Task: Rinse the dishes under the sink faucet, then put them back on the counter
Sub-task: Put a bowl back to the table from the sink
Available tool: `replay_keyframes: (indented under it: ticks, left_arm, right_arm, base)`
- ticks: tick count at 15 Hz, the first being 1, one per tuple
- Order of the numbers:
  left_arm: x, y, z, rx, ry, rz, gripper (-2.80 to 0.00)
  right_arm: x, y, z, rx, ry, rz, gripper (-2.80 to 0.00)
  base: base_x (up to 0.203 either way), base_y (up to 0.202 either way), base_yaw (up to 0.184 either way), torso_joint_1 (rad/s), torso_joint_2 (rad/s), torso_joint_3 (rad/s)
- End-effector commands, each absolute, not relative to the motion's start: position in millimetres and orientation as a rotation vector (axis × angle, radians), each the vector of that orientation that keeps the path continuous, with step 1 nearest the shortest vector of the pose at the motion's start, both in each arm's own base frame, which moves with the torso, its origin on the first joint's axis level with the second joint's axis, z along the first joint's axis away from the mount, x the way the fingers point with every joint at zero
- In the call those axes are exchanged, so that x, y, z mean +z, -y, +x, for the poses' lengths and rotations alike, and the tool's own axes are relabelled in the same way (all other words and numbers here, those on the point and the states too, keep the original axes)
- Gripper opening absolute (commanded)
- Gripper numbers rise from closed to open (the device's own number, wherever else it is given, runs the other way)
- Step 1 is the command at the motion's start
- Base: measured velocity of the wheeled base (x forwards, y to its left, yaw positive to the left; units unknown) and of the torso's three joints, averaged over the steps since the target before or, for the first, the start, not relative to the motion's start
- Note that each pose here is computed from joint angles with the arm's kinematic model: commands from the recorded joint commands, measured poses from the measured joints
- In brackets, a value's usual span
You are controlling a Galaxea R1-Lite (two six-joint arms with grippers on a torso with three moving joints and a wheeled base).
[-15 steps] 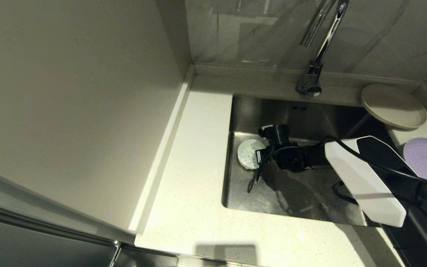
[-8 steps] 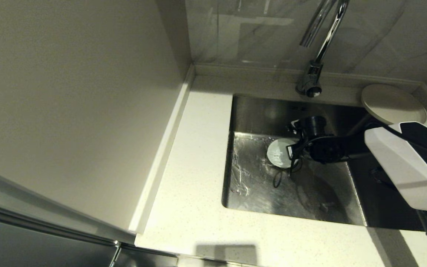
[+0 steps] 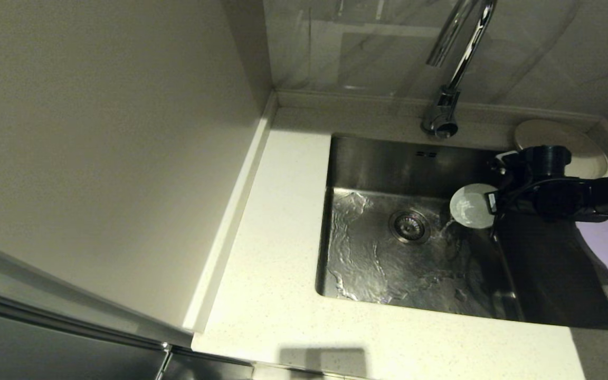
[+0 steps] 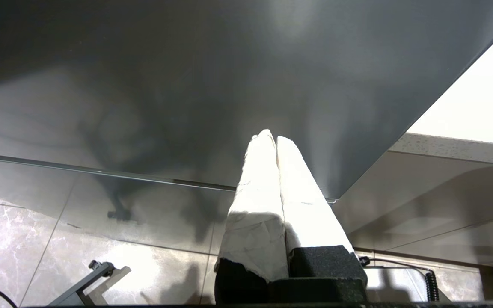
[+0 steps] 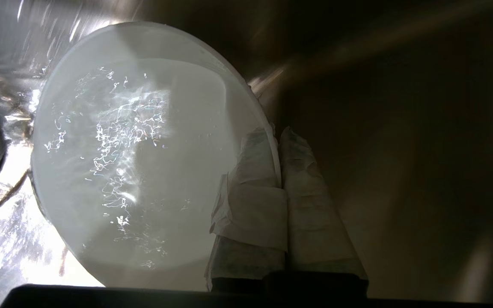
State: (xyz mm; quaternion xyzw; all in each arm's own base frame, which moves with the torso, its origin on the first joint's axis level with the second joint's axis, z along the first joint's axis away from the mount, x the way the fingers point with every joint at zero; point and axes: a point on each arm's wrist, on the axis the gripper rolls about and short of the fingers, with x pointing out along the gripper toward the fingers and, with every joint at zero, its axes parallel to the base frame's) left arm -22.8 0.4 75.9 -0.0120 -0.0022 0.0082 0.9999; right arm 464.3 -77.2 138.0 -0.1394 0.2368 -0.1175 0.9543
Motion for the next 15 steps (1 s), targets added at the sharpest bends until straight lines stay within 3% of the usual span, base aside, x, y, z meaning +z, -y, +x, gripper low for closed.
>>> replay_keyframes:
  ticks: [1,6,10,15]
  left_arm:
    - [76,0,-23,0.017,0.006,-0.025,-2.80]
    - [76,0,-23,0.017,0.006,-0.025,-2.80]
    - [76,0,-23,0.017,0.006,-0.025,-2.80]
    - [76,0,-23,0.017,0.006,-0.025,-2.80]
  right_arm:
    - [168,89,450,-0.282,-0.355,-0.308,-2.80]
    - [180,108,409,-0.222,-0.196,-0.354,-2.80]
    - [180,105,368,-0.170,-0.219,-0.354,-2.80]
    - [175,82,338,0.140,-0.202,-0.332,-2.80]
  base:
    - [0.000,0.000,0.000,0.000,0.00,0.000]
    - [0.000,0.000,0.000,0.000,0.00,0.000]
    - [0.000,0.000,0.000,0.000,0.00,0.000]
    - [0.000,0.000,0.000,0.000,0.00,0.000]
